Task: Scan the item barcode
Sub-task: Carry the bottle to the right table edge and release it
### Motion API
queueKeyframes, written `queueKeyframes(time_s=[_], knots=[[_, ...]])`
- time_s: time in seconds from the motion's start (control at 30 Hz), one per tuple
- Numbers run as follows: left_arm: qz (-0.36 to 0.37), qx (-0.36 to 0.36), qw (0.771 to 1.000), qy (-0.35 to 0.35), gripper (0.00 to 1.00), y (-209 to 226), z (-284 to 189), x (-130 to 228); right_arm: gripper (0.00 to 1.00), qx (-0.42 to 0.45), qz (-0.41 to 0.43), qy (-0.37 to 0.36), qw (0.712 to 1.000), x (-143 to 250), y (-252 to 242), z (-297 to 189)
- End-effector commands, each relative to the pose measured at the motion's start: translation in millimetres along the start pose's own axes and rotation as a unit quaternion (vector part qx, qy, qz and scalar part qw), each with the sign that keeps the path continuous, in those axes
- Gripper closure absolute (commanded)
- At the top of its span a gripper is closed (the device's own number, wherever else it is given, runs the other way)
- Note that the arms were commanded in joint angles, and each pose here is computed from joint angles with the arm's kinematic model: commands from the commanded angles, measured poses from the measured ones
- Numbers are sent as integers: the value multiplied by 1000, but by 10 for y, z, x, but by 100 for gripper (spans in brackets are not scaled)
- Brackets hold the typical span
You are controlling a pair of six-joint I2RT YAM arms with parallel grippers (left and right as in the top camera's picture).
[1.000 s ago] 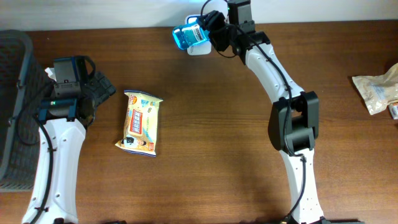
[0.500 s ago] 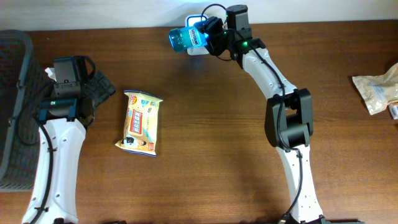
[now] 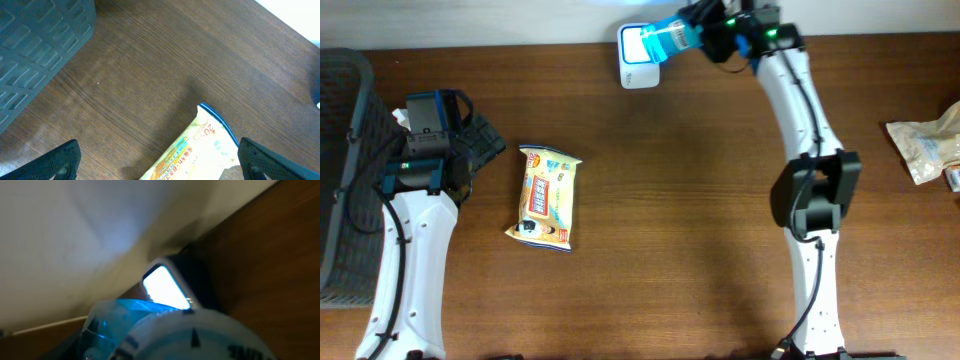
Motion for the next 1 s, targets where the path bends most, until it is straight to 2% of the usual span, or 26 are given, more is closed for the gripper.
queueKeyframes(time_s=[0.0, 0.17, 0.37, 0.57, 0.77, 0.83, 0.9, 0.97], knots=[[6, 0, 1000, 4, 1, -6, 29, -4, 52, -2, -12, -61, 998, -586, -5, -679], [6, 0, 1000, 4, 1, -5, 29, -4, 53, 72, 50, -80, 993, -1009, -841, -1219], [6, 0, 1000, 4, 1, -5, 29, -4, 52, 171, 117, -118, 971, -1393, -1975, -2169], [6, 0, 1000, 4, 1, -5, 29, -4, 51, 286, 172, -161, 929, -1479, -2918, -3097], [6, 0, 1000, 4, 1, -8, 28, -4, 47, 346, 176, -176, 904, -1466, -3413, -3651], [6, 0, 1000, 4, 1, -5, 29, -4, 39, 355, 180, -179, 900, -1459, -3474, -3725], [6, 0, 1000, 4, 1, -5, 29, -4, 17, 361, 177, -180, 898, -1459, -3504, -3764], [6, 0, 1000, 4, 1, -5, 29, -4, 10, 362, 175, -179, 898, -1459, -3504, -3764]])
Point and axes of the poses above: each gripper's point midway between its finger pads, its own z axis out along the fingers, its own y axis along the line the jaws close on, x = y × z, the point moved 2 cm from there along -z, back along the fingers, and after that the axes turned 6 degrees about -z, right-handed, at the moved point
